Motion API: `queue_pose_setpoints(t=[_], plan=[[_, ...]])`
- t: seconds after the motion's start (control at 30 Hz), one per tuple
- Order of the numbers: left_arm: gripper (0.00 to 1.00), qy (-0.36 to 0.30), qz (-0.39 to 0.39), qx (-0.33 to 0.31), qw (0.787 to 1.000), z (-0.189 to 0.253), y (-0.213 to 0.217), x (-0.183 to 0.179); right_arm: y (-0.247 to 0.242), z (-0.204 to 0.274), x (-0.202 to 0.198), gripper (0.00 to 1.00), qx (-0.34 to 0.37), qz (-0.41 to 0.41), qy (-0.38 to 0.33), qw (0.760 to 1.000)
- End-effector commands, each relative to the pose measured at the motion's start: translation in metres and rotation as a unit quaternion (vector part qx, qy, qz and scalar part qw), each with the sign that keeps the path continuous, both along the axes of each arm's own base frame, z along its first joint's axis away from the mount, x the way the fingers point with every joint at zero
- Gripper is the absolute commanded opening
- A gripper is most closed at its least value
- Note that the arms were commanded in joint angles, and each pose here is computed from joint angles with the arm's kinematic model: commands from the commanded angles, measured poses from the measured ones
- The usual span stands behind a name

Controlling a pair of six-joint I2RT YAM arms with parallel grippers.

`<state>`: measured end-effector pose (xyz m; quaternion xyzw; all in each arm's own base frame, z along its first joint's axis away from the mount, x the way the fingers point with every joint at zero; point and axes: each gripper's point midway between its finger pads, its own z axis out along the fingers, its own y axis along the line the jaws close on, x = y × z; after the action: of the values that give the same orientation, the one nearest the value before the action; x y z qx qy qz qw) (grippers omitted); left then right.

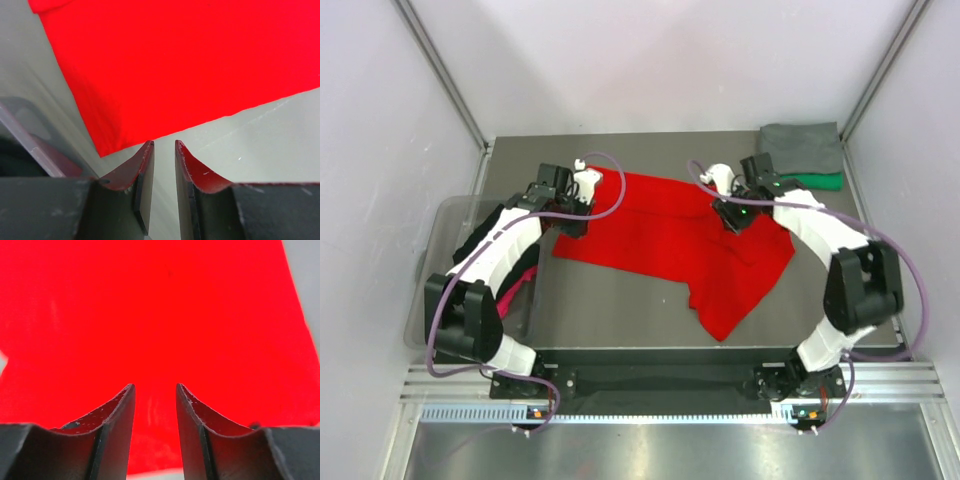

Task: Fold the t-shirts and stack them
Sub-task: Fold the tshirt

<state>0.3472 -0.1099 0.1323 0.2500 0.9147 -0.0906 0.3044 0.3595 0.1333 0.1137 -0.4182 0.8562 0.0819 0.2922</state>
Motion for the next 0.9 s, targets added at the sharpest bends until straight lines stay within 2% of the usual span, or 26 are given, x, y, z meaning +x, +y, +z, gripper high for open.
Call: queue_pose_setpoints(t=[0.0, 0.17, 0.43, 0.73, 0.87], plan=[[0.29, -0.032, -0.002, -0.015, 0.999, 0.017, -0.003, 0.005, 0.034, -0.006, 0.019, 0.38, 0.015, 0.031, 0.007, 0.999], [0.29, -0.036, 0.008, -0.008, 0.999, 0.017, 0.001, 0.005, 0.051, -0.03, 0.033, 0.37, -0.011, 0.041, 0.021, 0.999], [0.29, -0.038, 0.01, -0.012, 0.999, 0.018, 0.0, 0.007, 0.051, -0.043, 0.052, 0.36, -0.03, 0.024, 0.026, 0.999], [0.28, -0.042, 0.021, -0.004, 0.999, 0.017, 0.005, 0.008, 0.054, -0.066, 0.047, 0.36, -0.038, 0.023, 0.062, 0.997], [0.29, -0.052, 0.06, 0.009, 0.997, 0.02, 0.019, 0.017, 0.057, -0.066, 0.044, 0.36, -0.04, 0.027, 0.064, 0.997]])
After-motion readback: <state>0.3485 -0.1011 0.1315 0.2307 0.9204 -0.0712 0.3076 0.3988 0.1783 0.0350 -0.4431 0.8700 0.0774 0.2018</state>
